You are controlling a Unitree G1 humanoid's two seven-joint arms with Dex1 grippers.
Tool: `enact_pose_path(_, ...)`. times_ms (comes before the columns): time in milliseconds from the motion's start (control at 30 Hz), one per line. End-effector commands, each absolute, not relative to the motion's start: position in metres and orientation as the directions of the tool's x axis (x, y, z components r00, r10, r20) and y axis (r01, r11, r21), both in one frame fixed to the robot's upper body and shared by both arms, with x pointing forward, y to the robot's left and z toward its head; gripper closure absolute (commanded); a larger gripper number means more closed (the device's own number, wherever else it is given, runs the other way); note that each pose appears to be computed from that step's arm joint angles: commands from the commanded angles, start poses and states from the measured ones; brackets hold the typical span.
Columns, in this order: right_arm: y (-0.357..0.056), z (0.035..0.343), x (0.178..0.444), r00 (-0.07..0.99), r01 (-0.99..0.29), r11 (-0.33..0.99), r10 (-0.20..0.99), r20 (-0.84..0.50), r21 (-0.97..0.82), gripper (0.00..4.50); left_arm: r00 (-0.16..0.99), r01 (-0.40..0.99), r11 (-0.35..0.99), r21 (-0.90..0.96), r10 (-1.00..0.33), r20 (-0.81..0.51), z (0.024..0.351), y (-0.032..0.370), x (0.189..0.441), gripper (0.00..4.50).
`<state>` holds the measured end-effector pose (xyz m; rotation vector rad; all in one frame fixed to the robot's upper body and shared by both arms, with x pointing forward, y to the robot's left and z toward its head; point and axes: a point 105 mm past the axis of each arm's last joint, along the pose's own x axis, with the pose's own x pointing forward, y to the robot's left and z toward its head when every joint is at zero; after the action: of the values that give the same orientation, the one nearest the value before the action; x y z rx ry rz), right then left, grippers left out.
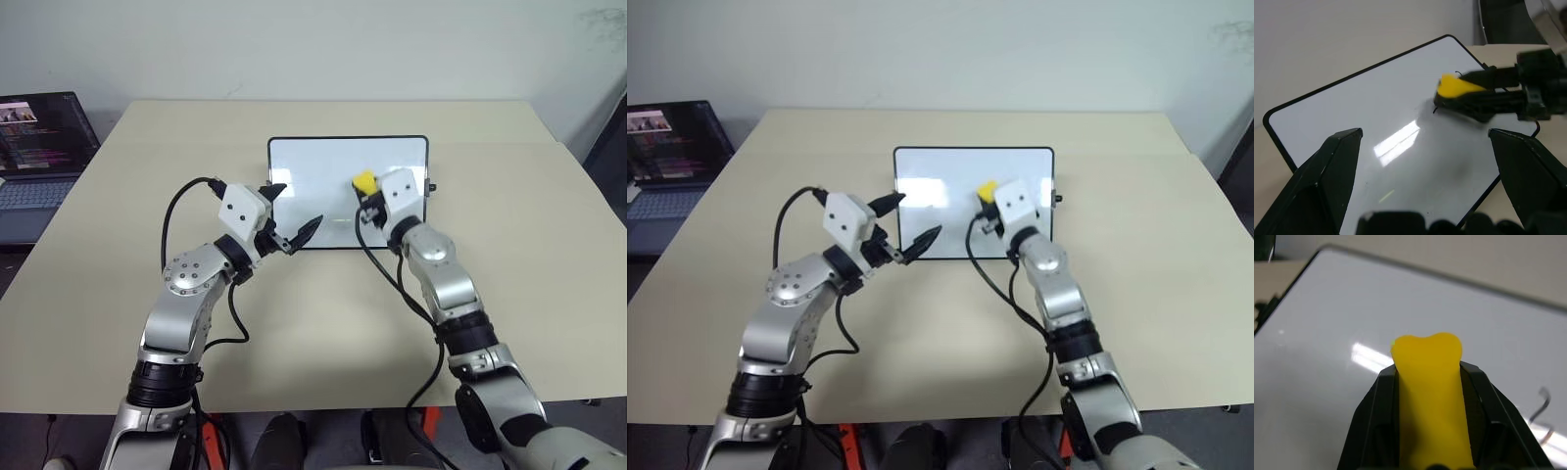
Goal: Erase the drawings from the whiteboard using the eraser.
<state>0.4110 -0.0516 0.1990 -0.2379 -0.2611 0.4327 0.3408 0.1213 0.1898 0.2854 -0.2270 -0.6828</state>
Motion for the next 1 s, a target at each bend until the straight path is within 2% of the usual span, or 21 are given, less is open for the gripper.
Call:
enact_pose_path(33, -0.048, 0.217, 0.418, 0.869, -0.354, 0.896, 0.421, 0.259, -0.268, 3.20, 0.729, 0.589, 0.725, 0.357, -0.667, 0.151, 0.202, 0.117, 0.338, 0.00)
enact_pose_path(200, -0.042, 0.214, 0.434, 0.880, -0.340, 0.896, 0.410, 0.240, -0.285, 3.20, 0.731, 0.586, 0.725, 0.361, -0.666, 0.150, 0.203, 0.117, 0.337, 0.00)
enact_pose_path(433, -0.043, 0.184, 0.444, 0.913, -0.338, 0.889, 0.389, 0.121, -0.308, 3.20, 0.746, 0.568, 0.739, 0.363, -0.649, 0.153, 0.203, 0.122, 0.335, 0.00)
enact_pose_path(700, -0.041, 0.160, 0.427, 0.909, -0.378, 0.870, 0.414, 0.053, -0.316, 3.20, 0.755, 0.558, 0.748, 0.359, -0.637, 0.156, 0.203, 0.123, 0.332, 0.00)
enact_pose_path(1000, -0.059, 0.135, 0.412, 0.924, -0.371, 0.876, 0.383, -0.023, -0.309, 3.20, 0.746, 0.571, 0.741, 0.355, -0.648, 0.154, 0.202, 0.120, 0.335, 0.00)
